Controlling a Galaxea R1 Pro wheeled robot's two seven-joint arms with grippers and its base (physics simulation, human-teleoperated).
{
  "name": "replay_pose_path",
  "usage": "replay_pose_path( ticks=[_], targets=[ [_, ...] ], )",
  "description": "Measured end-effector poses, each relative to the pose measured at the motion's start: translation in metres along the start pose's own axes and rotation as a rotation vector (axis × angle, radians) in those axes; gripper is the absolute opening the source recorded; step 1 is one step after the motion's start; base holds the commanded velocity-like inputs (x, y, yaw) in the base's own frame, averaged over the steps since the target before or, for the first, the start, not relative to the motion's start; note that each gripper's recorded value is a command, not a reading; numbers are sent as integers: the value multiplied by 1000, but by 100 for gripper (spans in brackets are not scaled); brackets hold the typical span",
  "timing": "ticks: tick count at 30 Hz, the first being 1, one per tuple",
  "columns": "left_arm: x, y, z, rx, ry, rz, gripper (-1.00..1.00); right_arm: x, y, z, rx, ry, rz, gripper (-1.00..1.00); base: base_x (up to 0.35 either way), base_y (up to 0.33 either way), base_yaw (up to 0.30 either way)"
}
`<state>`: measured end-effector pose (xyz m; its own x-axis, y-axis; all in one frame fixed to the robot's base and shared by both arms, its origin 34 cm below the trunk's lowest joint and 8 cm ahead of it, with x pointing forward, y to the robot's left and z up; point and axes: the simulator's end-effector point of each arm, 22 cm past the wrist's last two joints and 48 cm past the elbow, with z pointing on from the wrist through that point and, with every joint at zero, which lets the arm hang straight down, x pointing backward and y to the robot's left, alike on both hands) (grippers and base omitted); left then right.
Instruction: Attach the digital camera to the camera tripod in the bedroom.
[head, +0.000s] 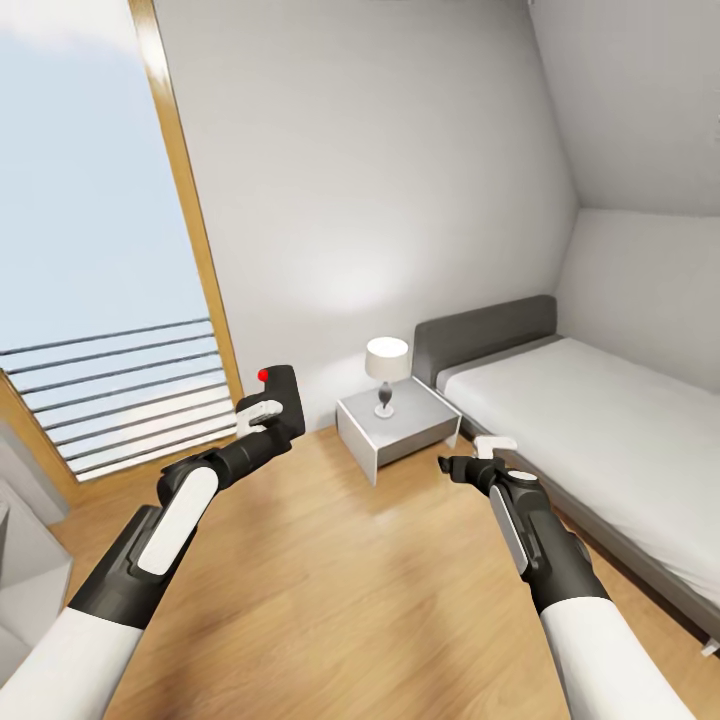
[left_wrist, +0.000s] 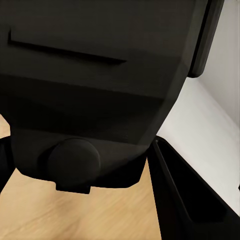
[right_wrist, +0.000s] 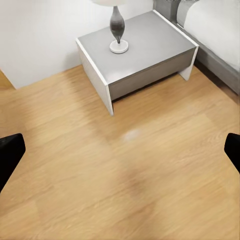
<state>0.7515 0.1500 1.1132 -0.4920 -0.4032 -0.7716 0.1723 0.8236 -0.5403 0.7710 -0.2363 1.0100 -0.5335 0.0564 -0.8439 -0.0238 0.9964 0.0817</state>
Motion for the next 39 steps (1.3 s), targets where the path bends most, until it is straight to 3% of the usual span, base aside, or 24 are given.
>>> replay_pose_path(
  ticks=[39],
  targets=[
    [-25, -19, -19, 13, -47, 23, -100, -33, 4, -23, -4, -60, -2, 100, 0, 0, 0]
  ],
)
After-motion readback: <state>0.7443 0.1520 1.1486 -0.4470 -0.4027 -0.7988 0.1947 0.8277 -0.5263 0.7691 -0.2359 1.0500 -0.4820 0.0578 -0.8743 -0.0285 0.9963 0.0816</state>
